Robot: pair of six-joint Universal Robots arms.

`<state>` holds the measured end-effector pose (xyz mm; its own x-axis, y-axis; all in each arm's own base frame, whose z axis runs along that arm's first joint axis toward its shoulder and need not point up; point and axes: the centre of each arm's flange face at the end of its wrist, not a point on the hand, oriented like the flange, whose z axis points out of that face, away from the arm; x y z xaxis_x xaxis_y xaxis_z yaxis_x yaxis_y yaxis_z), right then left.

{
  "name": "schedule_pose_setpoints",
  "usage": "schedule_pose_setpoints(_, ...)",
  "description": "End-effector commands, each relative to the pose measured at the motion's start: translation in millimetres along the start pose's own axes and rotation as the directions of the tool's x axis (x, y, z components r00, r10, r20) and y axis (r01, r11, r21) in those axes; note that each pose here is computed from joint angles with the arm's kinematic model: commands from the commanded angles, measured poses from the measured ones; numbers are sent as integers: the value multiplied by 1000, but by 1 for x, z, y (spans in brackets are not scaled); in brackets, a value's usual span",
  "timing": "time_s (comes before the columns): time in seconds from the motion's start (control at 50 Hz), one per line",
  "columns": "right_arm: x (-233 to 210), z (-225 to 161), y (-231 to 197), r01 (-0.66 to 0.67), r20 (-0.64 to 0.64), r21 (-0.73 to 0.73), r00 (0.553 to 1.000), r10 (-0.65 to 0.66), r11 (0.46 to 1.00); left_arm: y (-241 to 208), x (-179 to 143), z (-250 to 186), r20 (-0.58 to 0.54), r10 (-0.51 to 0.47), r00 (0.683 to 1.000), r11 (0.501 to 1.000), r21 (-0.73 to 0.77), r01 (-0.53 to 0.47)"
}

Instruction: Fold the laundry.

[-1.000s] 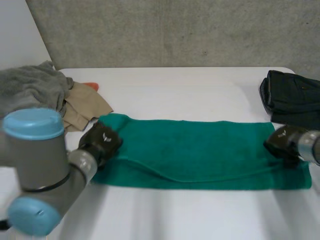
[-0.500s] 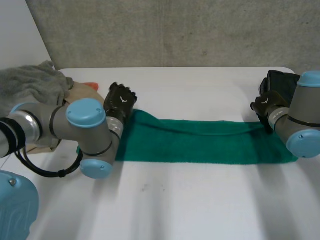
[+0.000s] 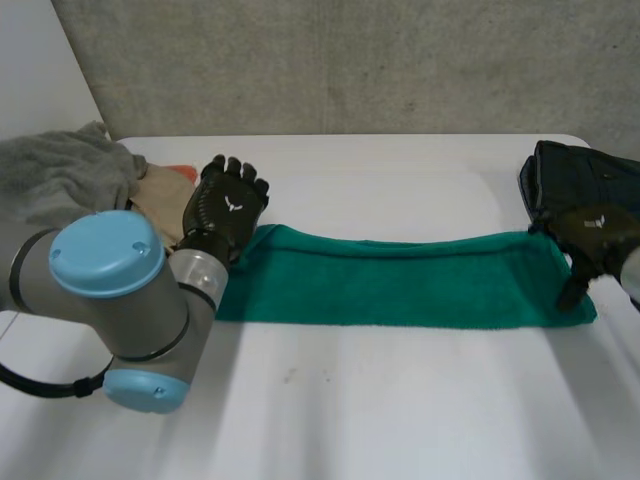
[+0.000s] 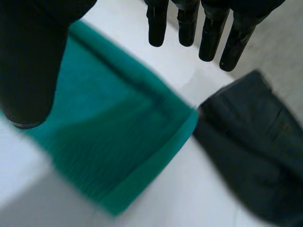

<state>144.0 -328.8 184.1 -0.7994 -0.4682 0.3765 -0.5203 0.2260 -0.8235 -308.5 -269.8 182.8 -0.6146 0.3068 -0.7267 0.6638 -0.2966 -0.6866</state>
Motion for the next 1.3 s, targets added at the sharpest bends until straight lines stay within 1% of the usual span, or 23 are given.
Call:
schedule_pose_setpoints(0.02,-2,3,32,25,11,-15,1000,-25,1000,17,-5,14,24,-34,999,999,-26,35)
schedule_pose_setpoints(0.04,-3,6,35,31,12,-11,999,-31,999,25,0,21,14,-50,999,998,-34,51)
schedule_pose_setpoints(0.12,1,15,34,40,5,12,999,-40,999,34,9,37,-10,-78,997,997,-28,78)
schedule_pose_setpoints(0.22,12,30,19,36,4,63,999,-36,997,43,8,52,-6,-107,994,994,-27,106)
schedule_pose_setpoints(0.32,5,44,-9,-28,55,137,998,21,990,39,10,59,-46,-196,980,980,23,197)
schedule_pose_setpoints(0.34,3,53,-14,-65,72,151,996,54,986,37,9,62,-56,-231,971,972,37,233)
schedule_pose_setpoints(0.42,-3,76,-16,-123,108,172,989,105,977,38,14,70,-75,-288,955,955,47,292)
schedule_pose_setpoints(0.58,-15,115,-9,-111,124,190,988,88,976,54,33,89,-121,-290,949,956,0,293)
schedule_pose_setpoints(0.64,-18,124,-9,-104,127,205,989,79,973,57,36,94,-131,-289,948,956,1,292)
schedule_pose_setpoints(0.72,-14,140,-10,-79,95,268,994,55,960,62,30,116,-75,-273,959,960,35,276)
schedule_pose_setpoints(0.74,-13,148,-14,-61,66,312,997,43,948,68,24,128,-26,-256,966,965,43,257)
schedule_pose_setpoints(0.8,-11,157,-23,-23,-7,379,1000,27,925,80,7,146,89,-203,975,979,29,201)
schedule_pose_setpoints(0.82,-7,161,-28,2,-70,413,997,29,911,85,0,154,147,-150,978,989,15,149)
schedule_pose_setpoints(0.88,0,163,-35,28,-161,442,986,48,897,85,-7,159,198,-63,978,998,-4,65)
schedule_pose_setpoints(0.9,1,163,-36,27,-170,441,984,53,897,84,-9,160,208,-16,978,1000,-8,18)
schedule_pose_setpoints(0.94,0,162,-38,24,-179,436,982,61,900,84,-10,160,221,6,975,1000,-4,-5)
schedule_pose_setpoints(1.02,-6,154,-44,14,-154,419,986,56,908,69,-21,153,246,4,969,1000,25,-10)
schedule_pose_setpoints(1.1,-8,146,-44,4,-138,388,989,54,922,55,-28,137,227,-27,974,999,38,19)
schedule_pose_setpoints(1.16,-11,138,-44,-7,-118,355,992,53,935,37,-23,119,170,-91,981,994,69,80)
schedule_pose_setpoints(1.18,-12,135,-44,-10,-114,345,992,52,938,31,-21,114,150,-110,983,992,80,99)
schedule_pose_setpoints(1.2,-13,127,-44,-18,-102,324,993,54,946,23,-16,103,108,-149,983,986,96,139)
schedule_pose_setpoints(1.24,-14,119,-45,-26,-90,305,994,56,952,19,-11,93,60,-187,981,979,98,180)
schedule_pose_setpoints(1.3,-14,102,-47,-40,-74,271,995,62,962,21,-1,72,-33,-233,972,970,62,235)
